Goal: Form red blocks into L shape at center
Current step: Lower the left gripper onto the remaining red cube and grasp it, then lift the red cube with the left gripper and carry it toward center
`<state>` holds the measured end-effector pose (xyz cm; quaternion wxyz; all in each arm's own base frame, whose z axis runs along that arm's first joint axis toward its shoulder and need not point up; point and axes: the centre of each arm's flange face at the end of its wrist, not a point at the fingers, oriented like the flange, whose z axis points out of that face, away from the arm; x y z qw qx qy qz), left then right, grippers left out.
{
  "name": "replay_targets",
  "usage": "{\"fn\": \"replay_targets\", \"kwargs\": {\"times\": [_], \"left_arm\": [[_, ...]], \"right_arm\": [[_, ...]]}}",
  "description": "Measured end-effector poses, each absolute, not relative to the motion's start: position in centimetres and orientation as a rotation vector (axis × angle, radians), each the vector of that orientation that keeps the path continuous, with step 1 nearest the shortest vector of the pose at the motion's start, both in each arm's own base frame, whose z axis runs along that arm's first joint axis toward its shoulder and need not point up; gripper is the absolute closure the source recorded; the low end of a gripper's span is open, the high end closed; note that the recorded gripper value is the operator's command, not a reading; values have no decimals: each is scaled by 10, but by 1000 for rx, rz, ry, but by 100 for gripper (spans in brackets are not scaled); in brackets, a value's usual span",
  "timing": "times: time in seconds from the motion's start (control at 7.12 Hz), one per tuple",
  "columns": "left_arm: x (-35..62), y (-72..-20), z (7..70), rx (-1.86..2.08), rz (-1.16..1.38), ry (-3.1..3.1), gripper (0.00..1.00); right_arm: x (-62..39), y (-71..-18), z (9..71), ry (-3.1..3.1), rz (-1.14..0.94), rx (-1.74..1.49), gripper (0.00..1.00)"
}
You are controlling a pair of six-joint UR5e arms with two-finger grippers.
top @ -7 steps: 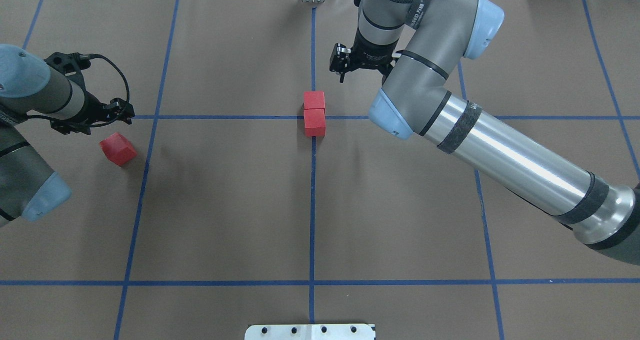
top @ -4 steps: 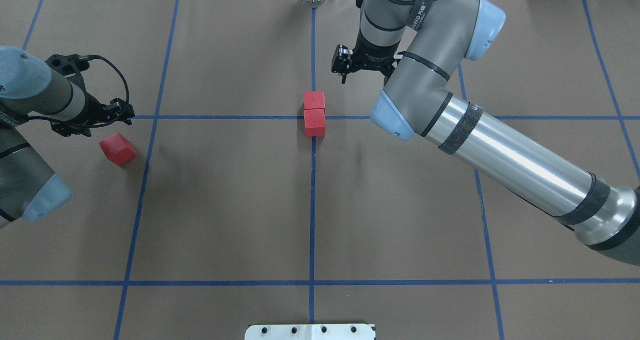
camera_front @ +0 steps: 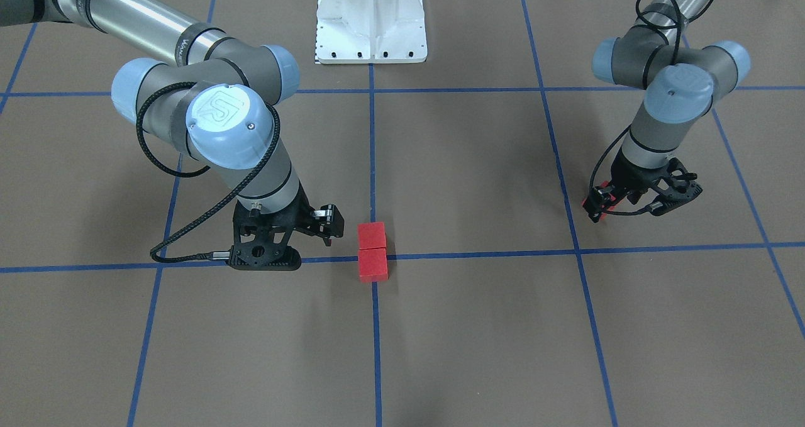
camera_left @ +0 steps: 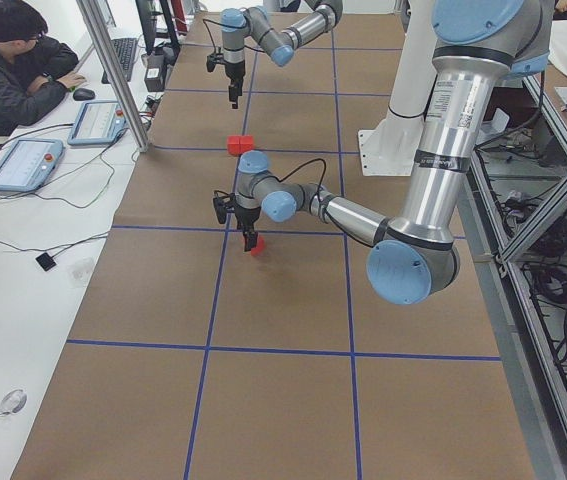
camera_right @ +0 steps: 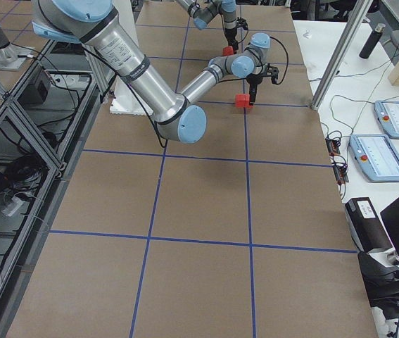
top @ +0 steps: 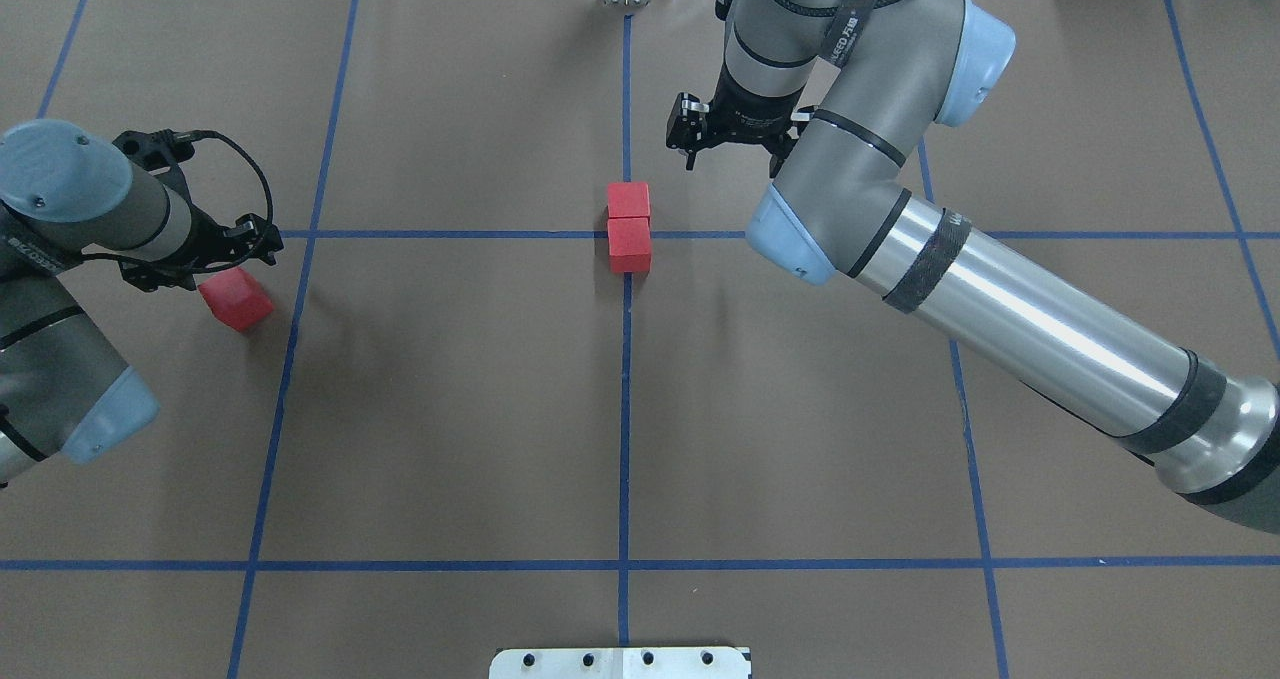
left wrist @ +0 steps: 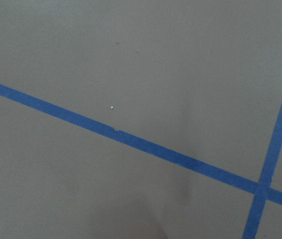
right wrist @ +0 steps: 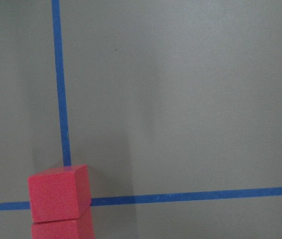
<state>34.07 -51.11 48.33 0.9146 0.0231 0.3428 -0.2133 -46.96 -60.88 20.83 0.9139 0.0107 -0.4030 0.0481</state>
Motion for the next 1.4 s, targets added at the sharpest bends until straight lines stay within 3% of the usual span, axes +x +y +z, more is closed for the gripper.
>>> {"fn": "replay_targets", "kwargs": {"times": [0.42,0.56,0.98,1.4], "left_arm": [[343,-499,497,36,-441,688,0],[341,-497,499,35,-441,686,13],[340,-494,495,37,-441,692,100],[339,-489,475,54,-421,720,100]], "right_arm": [[-468,-607,211,-836,98,29,1],[-468,-607,211,-837,97,29,1],[-465,-603,205,-847,94,40,1],[-464,-601,207,-847,93,41,1]]}}
